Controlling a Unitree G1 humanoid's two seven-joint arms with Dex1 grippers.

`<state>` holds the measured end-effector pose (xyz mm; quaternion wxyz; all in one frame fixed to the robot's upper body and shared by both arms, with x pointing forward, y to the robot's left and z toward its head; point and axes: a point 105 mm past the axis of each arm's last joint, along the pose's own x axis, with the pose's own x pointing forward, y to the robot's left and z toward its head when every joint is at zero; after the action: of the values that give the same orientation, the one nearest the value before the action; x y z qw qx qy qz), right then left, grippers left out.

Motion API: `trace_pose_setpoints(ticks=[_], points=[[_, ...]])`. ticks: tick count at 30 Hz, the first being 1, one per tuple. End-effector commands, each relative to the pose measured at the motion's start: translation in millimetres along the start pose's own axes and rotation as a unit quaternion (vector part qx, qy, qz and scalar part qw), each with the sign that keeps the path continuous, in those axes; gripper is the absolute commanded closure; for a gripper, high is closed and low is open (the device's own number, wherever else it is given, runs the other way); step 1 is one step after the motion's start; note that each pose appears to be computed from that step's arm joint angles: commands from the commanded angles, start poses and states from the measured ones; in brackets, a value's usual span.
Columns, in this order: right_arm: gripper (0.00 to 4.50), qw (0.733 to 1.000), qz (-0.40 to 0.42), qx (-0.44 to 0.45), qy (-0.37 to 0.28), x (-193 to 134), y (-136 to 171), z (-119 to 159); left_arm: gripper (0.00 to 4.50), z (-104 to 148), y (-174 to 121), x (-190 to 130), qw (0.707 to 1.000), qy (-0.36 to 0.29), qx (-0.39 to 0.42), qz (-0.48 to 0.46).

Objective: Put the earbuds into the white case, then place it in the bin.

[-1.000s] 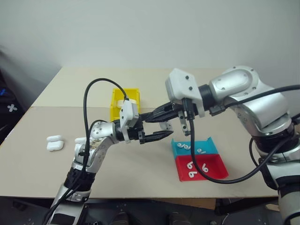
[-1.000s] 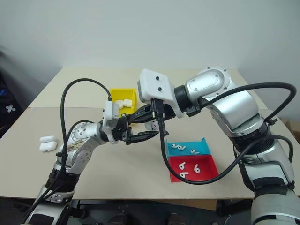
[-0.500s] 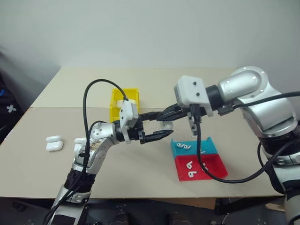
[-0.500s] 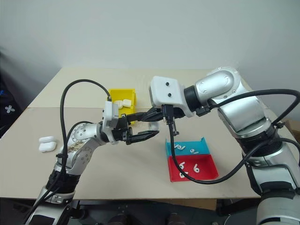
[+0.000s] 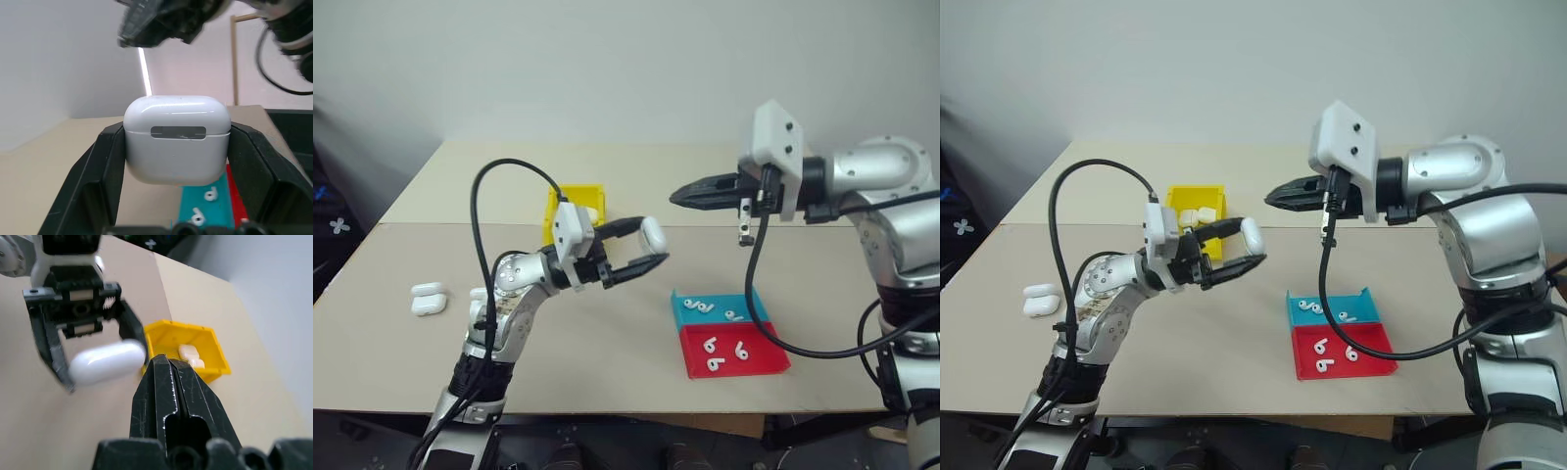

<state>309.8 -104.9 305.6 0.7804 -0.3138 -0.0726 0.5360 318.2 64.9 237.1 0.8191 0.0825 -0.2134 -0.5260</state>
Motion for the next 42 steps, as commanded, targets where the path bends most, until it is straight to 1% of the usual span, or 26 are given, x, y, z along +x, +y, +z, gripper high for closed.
trace_pose_setpoints(ticks=[1,3,5,7,9,10,12,16,20,22,24,25,27,29,31,34,35,37,39,42], points=[[4.48,0.999,-0.048,0.019,-0.008,-14,3,-2,1.7,10,43,-3,0.987,0.028,0.092,0.126],[4.48,0.998,-0.056,0.037,-0.001,-15,11,-14,1.7,6,66,-7,0.972,0.062,0.122,0.191],[4.48,0.996,-0.062,0.059,0.008,-15,20,-25,1.7,-4,89,-14,0.953,0.098,0.113,0.263],[4.48,0.995,-0.07,0.074,0.015,-15,25,-32,1.7,-18,103,-20,0.935,0.14,0.109,0.306],[4.48,0.993,-0.078,0.084,0.02,-17,27,-36,1.7,-28,112,-22,0.923,0.154,0.096,0.34],[4.48,0.992,-0.082,0.088,0.022,-17,26,-37,1.7,-31,115,-23,0.919,0.157,0.087,0.352],[4.48,0.99,-0.094,0.099,0.025,-18,25,-41,1.7,-40,123,-23,0.905,0.178,0.1,0.372],[4.48,0.988,-0.104,0.109,0.042,-19,25,-49,1.7,-63,140,-26,0.876,0.233,0.065,0.418],[4.48,0.987,-0.11,0.111,0.047,-19,27,-51,1.7,-78,145,-25,0.867,0.265,0.056,0.418],[4.48,0.986,-0.112,0.112,0.049,-19,28,-52,1.7,-88,145,-25,0.863,0.289,0.028,0.413],[4.5,0.986,-0.112,0.113,0.048,-18,29,-53,0.97,-94,144,-25,0.859,0.307,0.034,0.408],[4.5,0.986,-0.112,0.113,0.048,-18,29,-53,0.69,-95,144,-25,0.858,0.311,0.039,0.407],[4.5,0.986,-0.115,0.112,0.052,-18,29,-54,0.02,-95,141,-22,0.864,0.304,0.04,0.399],[4.5,0.985,-0.118,0.111,0.055,-18,29,-55,0.02,-93,139,-19,0.87,0.295,0.051,0.392],[4.5,0.985,-0.118,0.111,0.054,-18,29,-55,0.02,-84,137,-16,0.879,0.268,0.059,0.391],[4.5,0.986,-0.117,0.109,0.053,-19,28,-55,0.02,-58,128,-12,0.899,0.202,0.1,0.375],[4.5,0.986,-0.118,0.108,0.052,-20,28,-55,0.02,-48,122,-11,0.908,0.178,0.107,0.363],[4.5,0.986,-0.121,0.102,0.053,-22,26,-55,0.02,-24,104,-8,0.93,0.107,0.121,0.329],[4.5,0.987,-0.117,0.096,0.052,-25,26,-55,0.02,-7,86,-11,0.945,0.063,0.119,0.298],[4.5,0.992,-0.094,0.068,0.058,-35,33,-56,0.02,9,54,-24,0.97,0.04,0.099,0.221]])
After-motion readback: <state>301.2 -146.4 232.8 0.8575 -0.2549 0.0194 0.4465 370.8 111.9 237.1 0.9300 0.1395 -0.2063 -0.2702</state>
